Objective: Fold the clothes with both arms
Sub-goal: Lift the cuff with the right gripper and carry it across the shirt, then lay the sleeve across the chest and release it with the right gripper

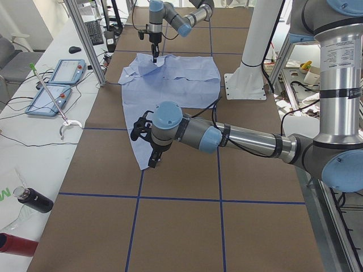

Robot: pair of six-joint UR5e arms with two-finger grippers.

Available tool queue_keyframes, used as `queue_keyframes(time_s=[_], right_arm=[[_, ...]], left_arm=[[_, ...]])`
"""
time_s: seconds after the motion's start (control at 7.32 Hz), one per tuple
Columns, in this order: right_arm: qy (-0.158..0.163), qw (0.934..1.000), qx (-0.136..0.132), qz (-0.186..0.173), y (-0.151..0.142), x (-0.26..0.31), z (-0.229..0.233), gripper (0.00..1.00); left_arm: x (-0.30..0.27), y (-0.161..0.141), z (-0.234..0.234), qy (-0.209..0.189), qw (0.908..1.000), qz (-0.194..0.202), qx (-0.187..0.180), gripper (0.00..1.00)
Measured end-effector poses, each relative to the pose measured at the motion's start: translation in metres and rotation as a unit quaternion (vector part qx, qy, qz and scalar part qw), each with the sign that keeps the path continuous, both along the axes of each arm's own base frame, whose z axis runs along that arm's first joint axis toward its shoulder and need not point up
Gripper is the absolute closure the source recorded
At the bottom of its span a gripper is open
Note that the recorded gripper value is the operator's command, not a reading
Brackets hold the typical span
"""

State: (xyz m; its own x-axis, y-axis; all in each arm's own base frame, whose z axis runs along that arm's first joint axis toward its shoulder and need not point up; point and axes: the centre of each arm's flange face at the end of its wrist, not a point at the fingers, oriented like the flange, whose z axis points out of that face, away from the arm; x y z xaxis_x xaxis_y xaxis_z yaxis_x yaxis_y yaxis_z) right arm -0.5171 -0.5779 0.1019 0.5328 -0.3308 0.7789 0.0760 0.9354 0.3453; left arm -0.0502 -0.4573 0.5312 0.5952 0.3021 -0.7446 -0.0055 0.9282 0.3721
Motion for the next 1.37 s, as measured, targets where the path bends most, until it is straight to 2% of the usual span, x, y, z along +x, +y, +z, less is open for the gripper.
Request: queue_keyframes(time_s=[0.41, 0.55, 0.68, 0.82, 1.09, 1.37], right_arm=[[0.049, 0.9988, 0.008, 0.006, 0.02, -0.064, 0.034, 1.0], [0.06, 0.9981, 0.014, 0.006, 0.028, -0.082, 0.041, 0.71], [0.061, 0.9979, 0.021, 0.004, 0.036, -0.098, 0.04, 0.06], [0.059, 0.9979, 0.028, 0.002, 0.044, -0.113, 0.03, 0.01], [0.063, 0.9967, 0.05, 0.01, 0.065, -0.137, 0.014, 0.01], [0.071, 0.9953, 0.062, 0.022, 0.068, -0.141, 0.012, 0.01]], left_arm=[[0.0, -0.001, 0.002, 0.0, 1.0, 0.0, -0.002, 0.0], [0.0, -0.001, 0.002, 0.0, 1.0, 0.0, -0.002, 0.0], [0.0, -0.001, 0.002, 0.0, 1.0, 0.0, -0.001, 0.0], [0.0, -0.001, 0.002, 0.0, 1.0, 0.0, -0.001, 0.0], [0.0, -0.001, 0.002, 0.0, 1.0, 0.0, -0.002, 0.0], [0.0, -0.001, 0.0, 0.0, 1.0, 0.0, 0.001, 0.0]])
